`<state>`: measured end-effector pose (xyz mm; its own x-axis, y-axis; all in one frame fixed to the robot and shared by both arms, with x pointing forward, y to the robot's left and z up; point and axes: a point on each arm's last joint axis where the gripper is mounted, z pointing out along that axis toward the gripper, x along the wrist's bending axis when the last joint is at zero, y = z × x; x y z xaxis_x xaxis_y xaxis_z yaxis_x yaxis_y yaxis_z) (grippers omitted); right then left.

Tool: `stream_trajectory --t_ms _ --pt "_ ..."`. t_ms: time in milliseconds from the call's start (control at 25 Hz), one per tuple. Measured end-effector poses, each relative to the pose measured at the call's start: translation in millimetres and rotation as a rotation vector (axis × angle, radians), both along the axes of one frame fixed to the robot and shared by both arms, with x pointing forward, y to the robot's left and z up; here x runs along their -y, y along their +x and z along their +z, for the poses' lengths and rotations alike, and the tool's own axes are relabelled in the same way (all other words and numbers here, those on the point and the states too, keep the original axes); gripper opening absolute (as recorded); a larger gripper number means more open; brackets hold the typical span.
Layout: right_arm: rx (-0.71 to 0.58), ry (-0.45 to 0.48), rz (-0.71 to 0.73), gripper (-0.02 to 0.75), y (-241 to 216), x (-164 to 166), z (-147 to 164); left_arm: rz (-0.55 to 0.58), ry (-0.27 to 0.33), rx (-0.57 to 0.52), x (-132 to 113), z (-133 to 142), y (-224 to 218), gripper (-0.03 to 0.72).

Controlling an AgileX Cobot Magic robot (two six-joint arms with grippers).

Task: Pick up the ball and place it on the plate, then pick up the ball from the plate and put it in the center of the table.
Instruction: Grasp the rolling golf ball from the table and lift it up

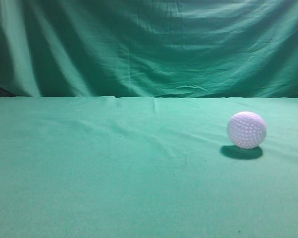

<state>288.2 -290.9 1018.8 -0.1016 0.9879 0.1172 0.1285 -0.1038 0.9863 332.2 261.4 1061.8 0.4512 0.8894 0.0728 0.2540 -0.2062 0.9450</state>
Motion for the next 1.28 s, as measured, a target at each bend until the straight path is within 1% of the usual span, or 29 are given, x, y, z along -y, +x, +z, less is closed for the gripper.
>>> stream_trajectory --t_ms 80,200,320,440,560,680,760,1000,1280 --pt "-0.117 -0.026 0.011 0.0 5 -1 7 0.008 0.005 0.001 -1 -3 1 0.0" --pt "-0.228 -0.043 0.021 0.0 15 -2 17 0.015 0.003 0.009 -1 -2 1 0.0" --pt "-0.284 -0.049 0.024 0.0 24 -3 21 0.021 0.002 0.017 -2 -2 2 0.0" --pt "-0.314 -0.051 0.029 0.0 27 -4 21 0.021 0.002 0.017 -2 -2 2 0.0" --pt "-0.343 -0.115 0.061 0.0 28 -5 22 0.021 0.002 0.017 -2 -2 2 0.0" --pt "-0.406 -0.253 0.151 0.0 30 -8 27 0.021 0.002 0.017 -2 -2 2 0.0" --pt "-0.443 -0.321 0.227 0.0 32 -13 32 0.021 0.003 0.017 -2 -2 2 0.0" --pt "-0.597 -0.418 0.478 0.0 48 -37 43 0.021 0.022 0.021 -2 -2 2 0.0" --pt "-0.746 -0.503 0.656 0.0 83 -77 35 0.021 0.028 0.022 -2 -2 2 0.0"
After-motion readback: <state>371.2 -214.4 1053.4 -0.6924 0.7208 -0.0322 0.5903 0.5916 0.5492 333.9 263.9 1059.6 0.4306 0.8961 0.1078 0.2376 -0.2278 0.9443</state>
